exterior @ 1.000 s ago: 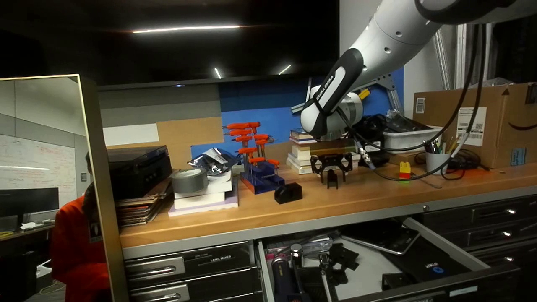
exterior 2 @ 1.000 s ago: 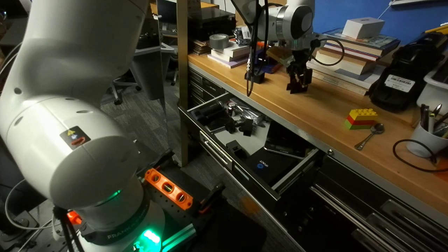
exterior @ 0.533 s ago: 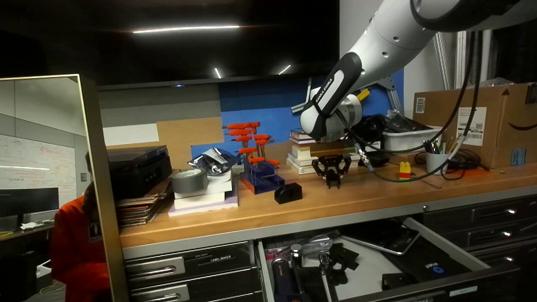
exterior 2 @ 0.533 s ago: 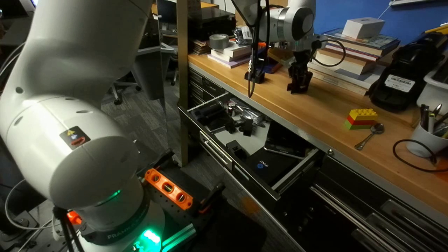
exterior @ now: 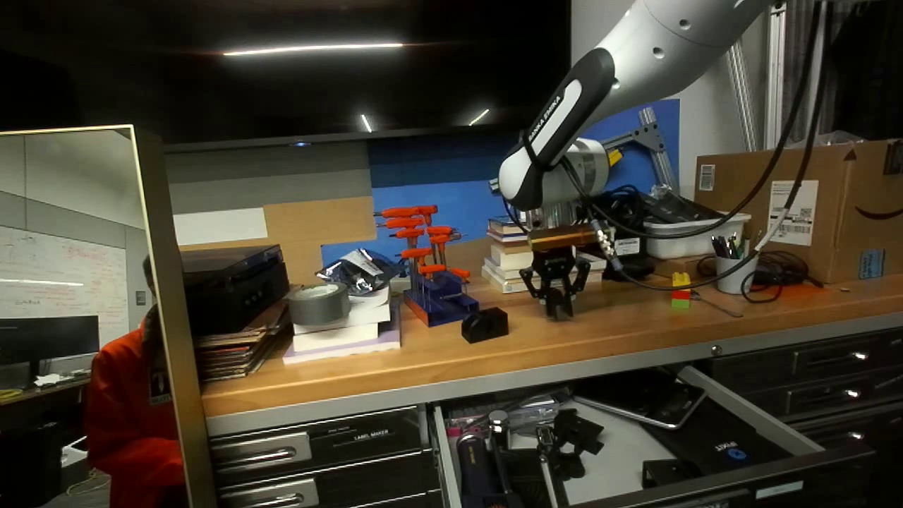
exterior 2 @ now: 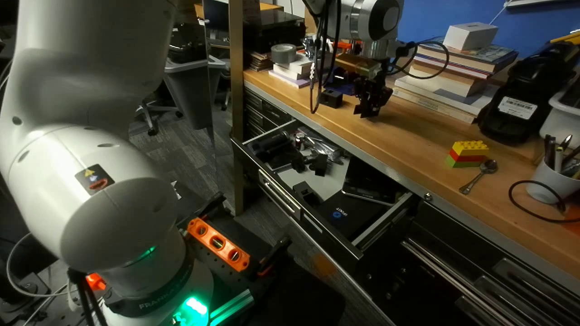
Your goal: Pick up the black objects from the counter and put them in the open drawer and close it
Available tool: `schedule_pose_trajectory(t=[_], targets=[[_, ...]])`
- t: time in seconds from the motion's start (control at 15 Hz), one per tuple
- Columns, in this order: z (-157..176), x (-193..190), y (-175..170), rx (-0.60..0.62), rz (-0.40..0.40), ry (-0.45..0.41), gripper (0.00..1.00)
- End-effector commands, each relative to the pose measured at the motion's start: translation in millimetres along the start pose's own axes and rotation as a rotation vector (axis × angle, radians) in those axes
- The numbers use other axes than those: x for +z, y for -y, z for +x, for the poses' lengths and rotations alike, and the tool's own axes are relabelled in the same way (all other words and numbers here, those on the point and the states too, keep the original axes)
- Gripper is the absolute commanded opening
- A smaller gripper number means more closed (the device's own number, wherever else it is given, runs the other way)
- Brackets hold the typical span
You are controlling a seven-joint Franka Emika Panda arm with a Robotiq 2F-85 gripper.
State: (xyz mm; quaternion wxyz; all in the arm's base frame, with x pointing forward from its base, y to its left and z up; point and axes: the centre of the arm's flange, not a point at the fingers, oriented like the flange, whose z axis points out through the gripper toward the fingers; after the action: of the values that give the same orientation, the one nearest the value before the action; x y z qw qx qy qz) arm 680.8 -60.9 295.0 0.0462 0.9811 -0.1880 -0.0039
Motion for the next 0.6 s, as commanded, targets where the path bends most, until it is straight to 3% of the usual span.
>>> schedule_pose_trajectory(t=[0.0, 0.53], targets=[[-63.3, -25.8, -21.4, -0.059, 0.015, 0.061, 0.24], [-156.4, -0.4, -40.3, -0.093, 0.038, 0.125, 0.24]])
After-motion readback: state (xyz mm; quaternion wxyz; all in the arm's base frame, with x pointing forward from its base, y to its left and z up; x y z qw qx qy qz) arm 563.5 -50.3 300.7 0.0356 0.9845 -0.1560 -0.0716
